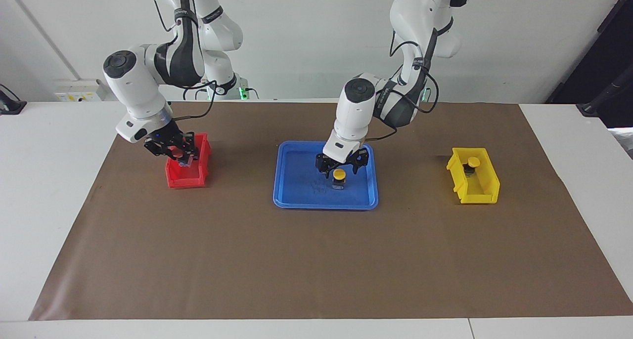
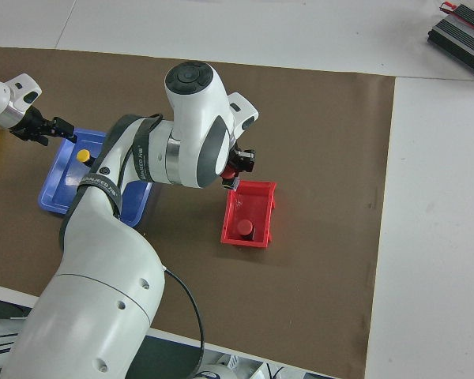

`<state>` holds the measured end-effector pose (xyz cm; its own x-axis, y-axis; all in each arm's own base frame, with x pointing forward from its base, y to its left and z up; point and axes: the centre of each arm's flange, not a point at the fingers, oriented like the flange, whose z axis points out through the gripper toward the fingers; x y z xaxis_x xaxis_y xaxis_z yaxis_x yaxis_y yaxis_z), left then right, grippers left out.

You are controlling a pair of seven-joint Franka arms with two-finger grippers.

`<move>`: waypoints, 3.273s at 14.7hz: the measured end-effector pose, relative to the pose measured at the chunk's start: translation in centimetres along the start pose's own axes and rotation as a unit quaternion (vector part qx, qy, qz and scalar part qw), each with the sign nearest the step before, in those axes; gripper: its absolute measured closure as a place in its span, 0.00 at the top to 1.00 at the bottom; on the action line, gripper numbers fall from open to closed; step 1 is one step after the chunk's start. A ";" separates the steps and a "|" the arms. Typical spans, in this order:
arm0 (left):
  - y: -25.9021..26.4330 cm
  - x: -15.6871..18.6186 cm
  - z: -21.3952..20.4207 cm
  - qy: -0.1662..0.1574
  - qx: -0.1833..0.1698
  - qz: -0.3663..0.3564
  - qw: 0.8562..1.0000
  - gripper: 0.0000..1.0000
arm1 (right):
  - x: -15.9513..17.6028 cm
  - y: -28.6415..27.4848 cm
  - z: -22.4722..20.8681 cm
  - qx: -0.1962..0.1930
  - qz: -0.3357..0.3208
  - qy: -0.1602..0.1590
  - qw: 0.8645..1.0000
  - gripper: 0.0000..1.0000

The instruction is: Sort red and yellow buttons by color

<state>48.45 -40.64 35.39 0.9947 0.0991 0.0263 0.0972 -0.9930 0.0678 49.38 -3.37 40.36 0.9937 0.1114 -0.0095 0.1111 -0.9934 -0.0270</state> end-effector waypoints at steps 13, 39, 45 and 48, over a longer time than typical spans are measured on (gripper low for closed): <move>-4.9 5.6 -11.5 -0.019 0.027 -0.025 0.999 0.41 | -0.8 0.1 5.1 -0.001 0.002 0.003 1.000 0.37; -42.6 13.7 -7.2 -0.029 0.026 0.013 0.999 0.41 | 3.5 0.1 -6.8 0.000 0.001 -0.016 1.000 1.00; -42.1 13.2 -4.9 -0.016 0.026 -0.026 0.999 0.41 | 3.6 -0.3 -18.5 -0.002 0.047 -0.009 0.999 1.00; -42.1 13.3 -4.0 -0.012 0.026 -0.027 0.999 0.41 | 2.6 -0.3 -22.5 -0.008 0.057 -0.022 0.998 1.00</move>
<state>57.42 2.76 36.85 0.9886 0.1508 0.0002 0.1507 -0.9884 0.0168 52.24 -3.34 62.85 0.9985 -0.0022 -0.0545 -0.0026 -1.0000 -0.0070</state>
